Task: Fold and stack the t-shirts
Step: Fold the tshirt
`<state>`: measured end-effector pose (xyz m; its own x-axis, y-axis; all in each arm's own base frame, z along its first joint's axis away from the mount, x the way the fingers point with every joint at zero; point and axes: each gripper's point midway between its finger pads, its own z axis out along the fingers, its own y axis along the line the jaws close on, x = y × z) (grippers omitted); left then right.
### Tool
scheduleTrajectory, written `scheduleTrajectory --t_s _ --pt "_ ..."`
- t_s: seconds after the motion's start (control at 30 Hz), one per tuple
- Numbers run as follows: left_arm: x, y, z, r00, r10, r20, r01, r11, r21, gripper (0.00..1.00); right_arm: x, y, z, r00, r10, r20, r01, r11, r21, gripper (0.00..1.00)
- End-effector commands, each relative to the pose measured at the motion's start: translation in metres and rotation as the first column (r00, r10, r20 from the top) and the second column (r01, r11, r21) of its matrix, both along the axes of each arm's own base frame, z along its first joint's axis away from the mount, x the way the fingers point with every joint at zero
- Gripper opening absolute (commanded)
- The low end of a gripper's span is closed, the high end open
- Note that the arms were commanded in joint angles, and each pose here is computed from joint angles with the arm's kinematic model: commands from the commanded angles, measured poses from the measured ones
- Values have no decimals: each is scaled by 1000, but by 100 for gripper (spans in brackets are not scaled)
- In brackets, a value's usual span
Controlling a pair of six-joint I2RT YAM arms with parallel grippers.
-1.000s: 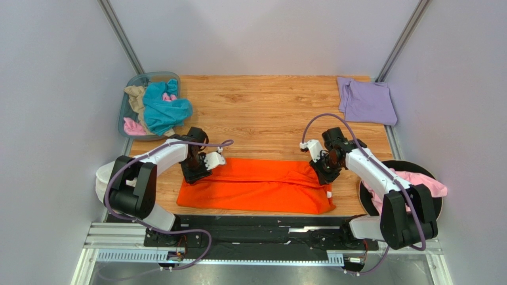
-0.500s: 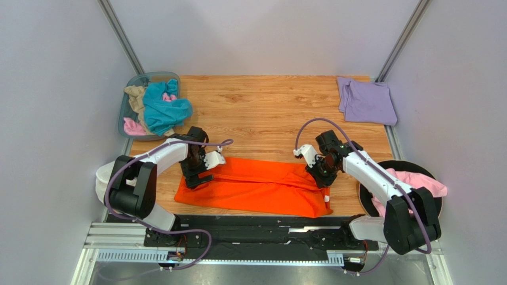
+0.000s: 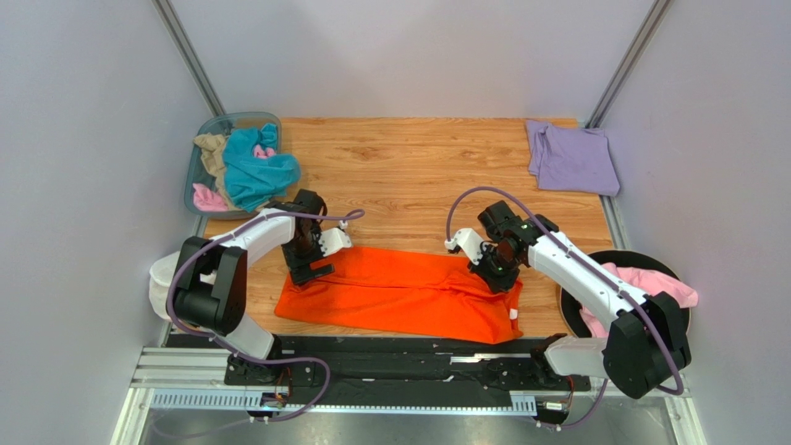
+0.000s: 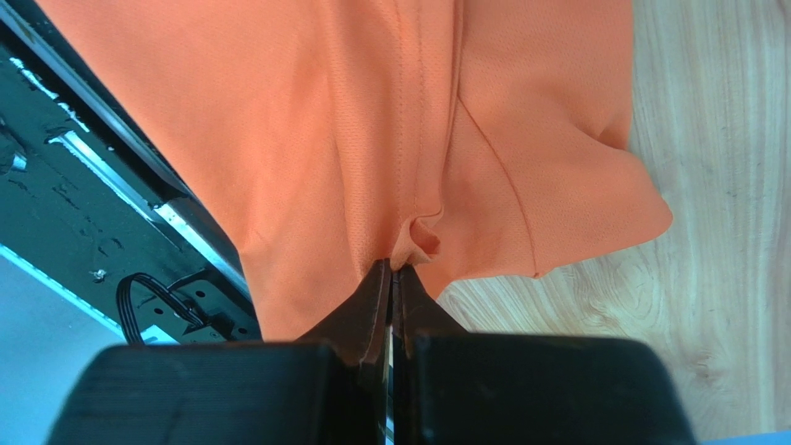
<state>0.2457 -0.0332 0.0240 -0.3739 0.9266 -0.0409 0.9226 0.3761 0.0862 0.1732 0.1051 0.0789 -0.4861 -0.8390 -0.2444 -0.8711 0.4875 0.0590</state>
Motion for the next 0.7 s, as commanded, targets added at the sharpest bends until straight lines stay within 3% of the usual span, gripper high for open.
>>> scheduleTrajectory --t_s 0.0,0.67 --pt "13 -1 11 1000 7 28 -7 1000 7 99 -2 7 18 998 59 28 -59 998 0 0" --pt "30 3 17 999 31 20 -32 997 64 99 -35 12 11 976 216 -25 -217 975 -43 0"
